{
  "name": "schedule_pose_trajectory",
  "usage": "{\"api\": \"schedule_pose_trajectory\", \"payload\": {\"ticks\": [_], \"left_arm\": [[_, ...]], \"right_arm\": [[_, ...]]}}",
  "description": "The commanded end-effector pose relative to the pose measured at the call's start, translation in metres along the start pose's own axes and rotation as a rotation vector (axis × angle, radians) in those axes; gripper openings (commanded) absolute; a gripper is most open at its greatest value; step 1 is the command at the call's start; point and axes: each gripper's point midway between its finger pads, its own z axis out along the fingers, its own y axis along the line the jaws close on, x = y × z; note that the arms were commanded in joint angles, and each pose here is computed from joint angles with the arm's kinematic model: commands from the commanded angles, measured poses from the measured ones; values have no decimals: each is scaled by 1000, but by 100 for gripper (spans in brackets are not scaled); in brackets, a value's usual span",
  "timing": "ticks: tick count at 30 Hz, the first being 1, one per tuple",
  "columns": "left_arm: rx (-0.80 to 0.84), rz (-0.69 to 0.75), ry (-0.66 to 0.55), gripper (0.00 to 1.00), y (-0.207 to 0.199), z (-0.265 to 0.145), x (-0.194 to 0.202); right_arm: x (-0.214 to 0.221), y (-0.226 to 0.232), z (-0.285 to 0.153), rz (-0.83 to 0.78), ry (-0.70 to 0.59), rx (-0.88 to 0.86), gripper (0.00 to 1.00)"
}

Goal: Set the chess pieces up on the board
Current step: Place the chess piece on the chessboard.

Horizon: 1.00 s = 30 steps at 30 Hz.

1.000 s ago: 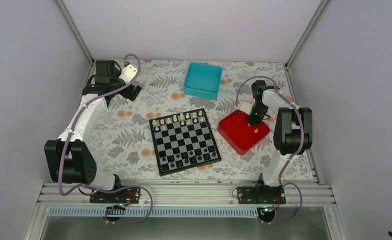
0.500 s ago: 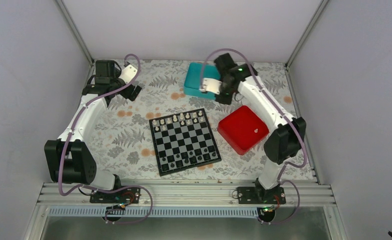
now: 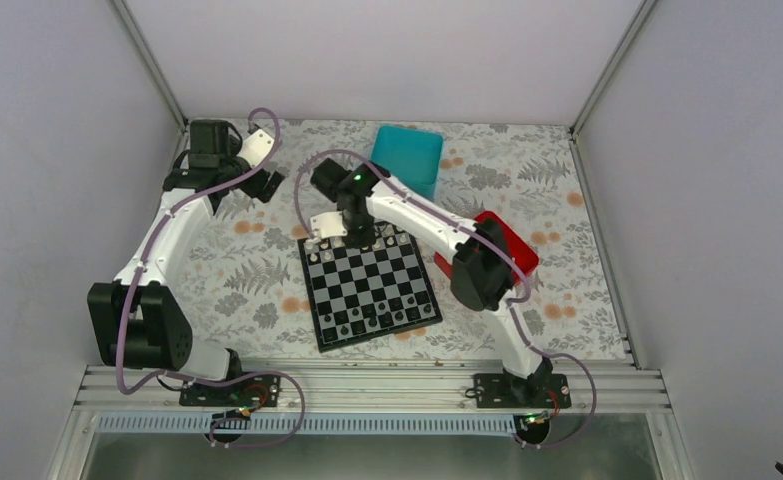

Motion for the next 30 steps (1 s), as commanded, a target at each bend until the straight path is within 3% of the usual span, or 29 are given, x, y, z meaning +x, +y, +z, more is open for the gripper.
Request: {"api": "schedule_pose_trajectory", "payload": {"ticks": [1, 15, 30], "left_arm": [[4, 3, -44, 100, -2, -11, -11], [20, 2, -48, 100, -5, -8, -9], [34, 5, -48, 100, -9, -7, -7]], "right_arm": [[-20, 8, 5, -74, -19, -29, 6], [-38, 16, 52, -118, -27, -85, 9], [-44, 8, 66, -116, -35, -71, 10]]}}
